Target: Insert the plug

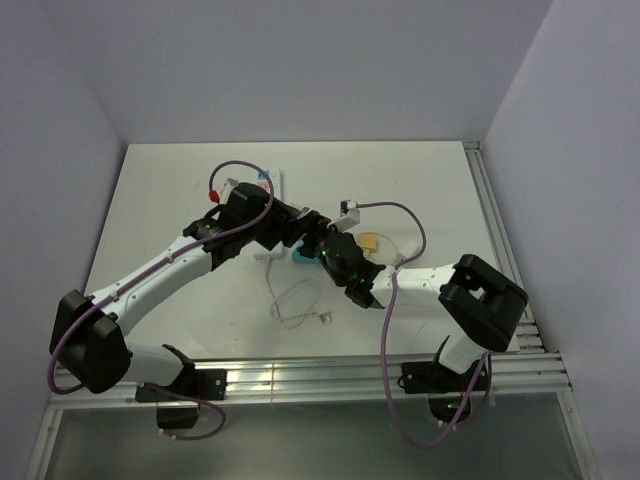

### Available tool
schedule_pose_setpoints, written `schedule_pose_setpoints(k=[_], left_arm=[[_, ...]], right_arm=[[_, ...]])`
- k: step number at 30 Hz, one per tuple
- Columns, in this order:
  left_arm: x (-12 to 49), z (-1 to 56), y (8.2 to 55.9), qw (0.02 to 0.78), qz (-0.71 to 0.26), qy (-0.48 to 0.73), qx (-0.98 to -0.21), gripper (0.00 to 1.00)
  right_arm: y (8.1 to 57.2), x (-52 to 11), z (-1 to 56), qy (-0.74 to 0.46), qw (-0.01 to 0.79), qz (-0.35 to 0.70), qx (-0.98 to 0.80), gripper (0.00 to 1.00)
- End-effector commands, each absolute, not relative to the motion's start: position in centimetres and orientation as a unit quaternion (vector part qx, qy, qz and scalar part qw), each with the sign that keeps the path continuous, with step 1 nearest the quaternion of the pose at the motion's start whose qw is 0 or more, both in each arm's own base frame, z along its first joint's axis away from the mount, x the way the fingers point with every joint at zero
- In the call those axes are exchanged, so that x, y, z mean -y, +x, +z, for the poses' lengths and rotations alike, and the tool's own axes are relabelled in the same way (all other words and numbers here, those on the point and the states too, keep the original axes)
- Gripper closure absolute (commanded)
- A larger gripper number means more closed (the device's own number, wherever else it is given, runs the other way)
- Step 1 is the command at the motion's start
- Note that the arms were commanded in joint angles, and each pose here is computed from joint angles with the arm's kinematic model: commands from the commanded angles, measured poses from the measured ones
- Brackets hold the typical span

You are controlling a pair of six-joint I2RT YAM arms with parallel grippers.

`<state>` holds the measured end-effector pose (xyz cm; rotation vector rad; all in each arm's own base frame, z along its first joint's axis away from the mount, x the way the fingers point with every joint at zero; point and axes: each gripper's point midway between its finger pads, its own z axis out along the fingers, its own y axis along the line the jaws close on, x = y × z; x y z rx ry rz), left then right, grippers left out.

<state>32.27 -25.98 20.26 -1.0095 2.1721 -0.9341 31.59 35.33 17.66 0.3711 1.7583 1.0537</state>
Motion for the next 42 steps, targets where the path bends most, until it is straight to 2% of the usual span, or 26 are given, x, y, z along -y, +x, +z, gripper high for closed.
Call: schedule_pose_setpoints(k=[1,5,6,7,8,9,10,11,14,19,25,26,27,34,35,36,37,40,42], left_arm=[[26.0,22.7,32.9,0.302,-0.374,-0.388,-0.786,0.70],[25.9,23.2,32.7,0.309,-0.381,-0.388,-0.780,0.69],[25.9,23.1,32.7,0.310,-0.379,-0.387,-0.781,0.69],[25.9,23.2,32.7,0.311,-0.380,-0.385,-0.781,0.67],[26.1,23.5,32.6,0.313,-0.385,-0.376,-0.783,0.54],[26.6,23.8,32.6,0.319,-0.395,-0.351,-0.787,0.48],[26.6,23.8,32.5,0.320,-0.393,-0.347,-0.789,0.40],[26.5,23.8,32.4,0.319,-0.389,-0.347,-0.791,0.25],[26.2,24.8,32.3,0.335,-0.390,-0.332,-0.791,0.11],[24.0,26.4,32.1,0.393,-0.349,-0.275,-0.805,0.01],[21.3,29.8,30.9,0.461,-0.391,-0.165,-0.779,0.01],[20.5,28.9,30.9,0.477,-0.388,-0.157,-0.773,0.01],[20.4,29.3,30.8,0.494,-0.396,-0.139,-0.761,0.00],[20.9,28.5,27.5,0.557,-0.445,-0.025,-0.701,0.01],[21.1,27.0,27.0,0.560,-0.443,0.002,-0.700,0.01],[21.7,28.8,26.5,0.588,-0.467,0.032,-0.660,0.01],[22.0,26.8,25.9,0.595,-0.462,0.063,-0.655,0.01],[22.0,27.4,25.3,0.648,-0.452,0.084,-0.607,0.01],[22.3,27.2,25.3,0.662,-0.432,0.096,-0.605,0.00]], right_arm=[[32.5,-35.1,20.1,0.186,0.529,0.446,-0.698,0.16],[32.6,-35.0,20.1,0.178,0.534,0.440,-0.700,0.34],[32.5,-34.9,20.1,0.177,0.534,0.440,-0.699,0.46],[32.4,-35.0,20.1,0.175,0.534,0.444,-0.698,0.52],[32.3,-35.1,20.3,0.173,0.534,0.446,-0.697,0.56],[32.2,-35.0,20.4,0.173,0.534,0.449,-0.695,0.62],[32.2,-35.0,20.5,0.172,0.534,0.450,-0.694,0.62],[32.2,-35.0,20.6,0.172,0.535,0.452,-0.693,0.62],[31.8,-35.1,20.8,0.169,0.528,0.461,-0.693,0.63],[31.2,-33.9,21.4,0.174,0.520,0.473,-0.690,0.64],[30.7,-32.5,21.4,0.174,0.489,0.474,-0.711,0.66],[31.1,-31.8,21.4,0.179,0.482,0.461,-0.723,0.75],[31.0,-31.9,21.3,0.179,0.464,0.464,-0.733,0.77],[31.7,-30.1,23.8,0.183,0.422,0.498,-0.735,0.77],[31.6,-30.1,24.5,0.181,0.414,0.498,-0.740,0.77],[31.5,-30.2,25.0,0.174,0.412,0.500,-0.742,0.77],[31.4,-30.5,25.5,0.170,0.408,0.504,-0.742,0.77],[30.6,-31.6,27.0,0.157,0.374,0.528,-0.746,0.78],[30.0,-32.4,27.9,0.150,0.355,0.553,-0.739,0.78]])
